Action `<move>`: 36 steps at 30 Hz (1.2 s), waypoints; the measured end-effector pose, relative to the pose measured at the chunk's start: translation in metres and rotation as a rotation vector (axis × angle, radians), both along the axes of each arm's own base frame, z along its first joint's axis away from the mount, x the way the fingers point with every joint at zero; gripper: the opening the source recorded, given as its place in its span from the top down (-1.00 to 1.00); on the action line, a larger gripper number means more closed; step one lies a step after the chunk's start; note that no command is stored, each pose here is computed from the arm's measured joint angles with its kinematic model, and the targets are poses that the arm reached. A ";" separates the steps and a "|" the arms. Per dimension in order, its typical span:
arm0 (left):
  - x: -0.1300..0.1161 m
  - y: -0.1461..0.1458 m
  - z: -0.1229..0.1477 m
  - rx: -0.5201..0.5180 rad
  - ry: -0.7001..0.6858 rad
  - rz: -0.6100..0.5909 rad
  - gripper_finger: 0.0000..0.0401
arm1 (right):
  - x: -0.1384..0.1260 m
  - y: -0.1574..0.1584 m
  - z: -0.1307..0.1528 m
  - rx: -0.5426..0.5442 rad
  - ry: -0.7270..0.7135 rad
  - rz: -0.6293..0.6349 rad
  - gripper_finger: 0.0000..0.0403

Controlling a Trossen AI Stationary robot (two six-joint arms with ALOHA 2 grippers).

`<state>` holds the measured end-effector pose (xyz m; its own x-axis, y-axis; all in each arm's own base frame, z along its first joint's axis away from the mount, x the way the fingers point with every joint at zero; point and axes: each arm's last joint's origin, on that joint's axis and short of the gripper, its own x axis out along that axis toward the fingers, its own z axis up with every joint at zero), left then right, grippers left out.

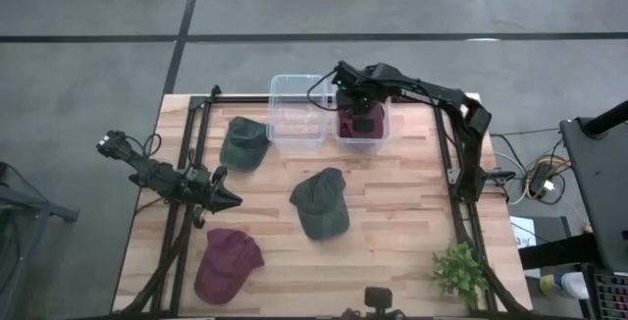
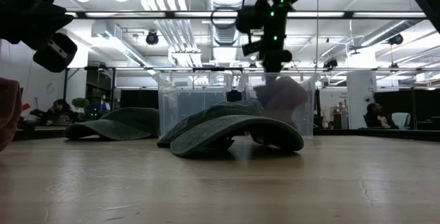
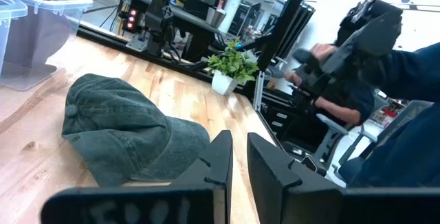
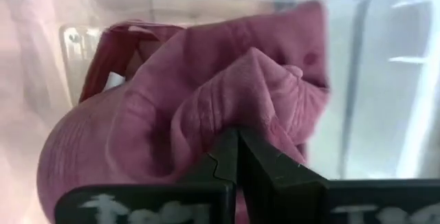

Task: Pick & Place hat
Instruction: Put the right red cap into the right transparent bin, then put the red cap into the right transparent bin

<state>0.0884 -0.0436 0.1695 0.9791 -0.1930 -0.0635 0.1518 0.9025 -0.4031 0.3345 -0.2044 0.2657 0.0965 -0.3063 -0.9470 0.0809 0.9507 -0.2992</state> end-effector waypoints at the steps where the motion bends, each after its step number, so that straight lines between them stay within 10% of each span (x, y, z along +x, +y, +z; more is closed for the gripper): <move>1: 0.000 0.000 0.000 0.000 0.000 0.000 0.80 | 0.001 -0.003 -0.006 0.012 0.009 -0.013 0.96; 10: 0.000 0.000 0.000 -0.002 0.000 0.000 0.80 | 0.003 -0.009 -0.020 0.042 0.023 -0.095 0.96; 36: 0.000 0.000 0.000 0.047 -0.009 -0.003 0.80 | -0.115 0.155 0.178 0.010 -0.740 -0.096 0.96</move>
<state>0.0884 -0.0436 0.1694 0.9791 -0.1933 -0.0634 0.1583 0.9197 -0.3592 0.2192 -0.0489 0.4434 0.6834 -0.3370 -0.6476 0.3403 0.9319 -0.1259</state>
